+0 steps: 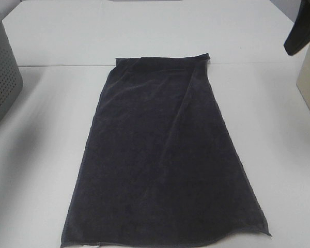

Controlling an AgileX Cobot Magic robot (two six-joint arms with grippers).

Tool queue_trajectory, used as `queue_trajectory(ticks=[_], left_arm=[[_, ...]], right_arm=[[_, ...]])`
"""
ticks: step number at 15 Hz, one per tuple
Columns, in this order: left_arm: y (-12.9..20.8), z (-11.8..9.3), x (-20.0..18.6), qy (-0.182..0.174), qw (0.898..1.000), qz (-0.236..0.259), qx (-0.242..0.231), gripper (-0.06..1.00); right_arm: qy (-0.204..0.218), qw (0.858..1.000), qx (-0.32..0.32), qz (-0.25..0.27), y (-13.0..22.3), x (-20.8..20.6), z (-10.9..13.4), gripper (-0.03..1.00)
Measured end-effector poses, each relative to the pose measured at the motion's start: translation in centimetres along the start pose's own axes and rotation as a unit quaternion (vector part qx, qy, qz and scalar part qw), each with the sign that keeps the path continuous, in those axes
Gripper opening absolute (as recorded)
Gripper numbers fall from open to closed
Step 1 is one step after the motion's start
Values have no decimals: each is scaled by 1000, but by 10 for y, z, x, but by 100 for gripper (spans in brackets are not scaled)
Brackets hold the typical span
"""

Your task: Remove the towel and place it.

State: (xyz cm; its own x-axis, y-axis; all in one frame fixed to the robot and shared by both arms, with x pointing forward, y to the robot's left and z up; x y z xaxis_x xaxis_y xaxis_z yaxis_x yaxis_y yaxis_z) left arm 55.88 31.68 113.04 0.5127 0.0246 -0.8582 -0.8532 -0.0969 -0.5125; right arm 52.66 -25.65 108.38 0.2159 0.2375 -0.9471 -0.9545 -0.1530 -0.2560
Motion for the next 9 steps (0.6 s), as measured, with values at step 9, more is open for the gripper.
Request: queue_trajectory(ticks=[9], left_arm=[[55,4,-46,1,1000,-28,1,88]], right_arm=[[51,983,18,178,97,108,31,69]])
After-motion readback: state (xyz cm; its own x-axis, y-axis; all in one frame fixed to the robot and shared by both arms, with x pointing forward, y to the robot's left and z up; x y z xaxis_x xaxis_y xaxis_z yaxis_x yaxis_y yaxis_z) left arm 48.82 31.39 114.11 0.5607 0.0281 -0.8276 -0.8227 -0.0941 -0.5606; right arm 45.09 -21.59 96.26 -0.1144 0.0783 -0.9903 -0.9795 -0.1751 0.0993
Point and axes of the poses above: a point on each arm's last joint axis where the gripper is mounted, x pointing out along that axis toward the gripper, z along the wrist's bending axis when the last joint is at zero, y = z × x, the point moved 3 cm from there along x, pointing out along that axis toward the gripper, and after that the axes turned 2 degrees about -x, right-handed, at the moved point
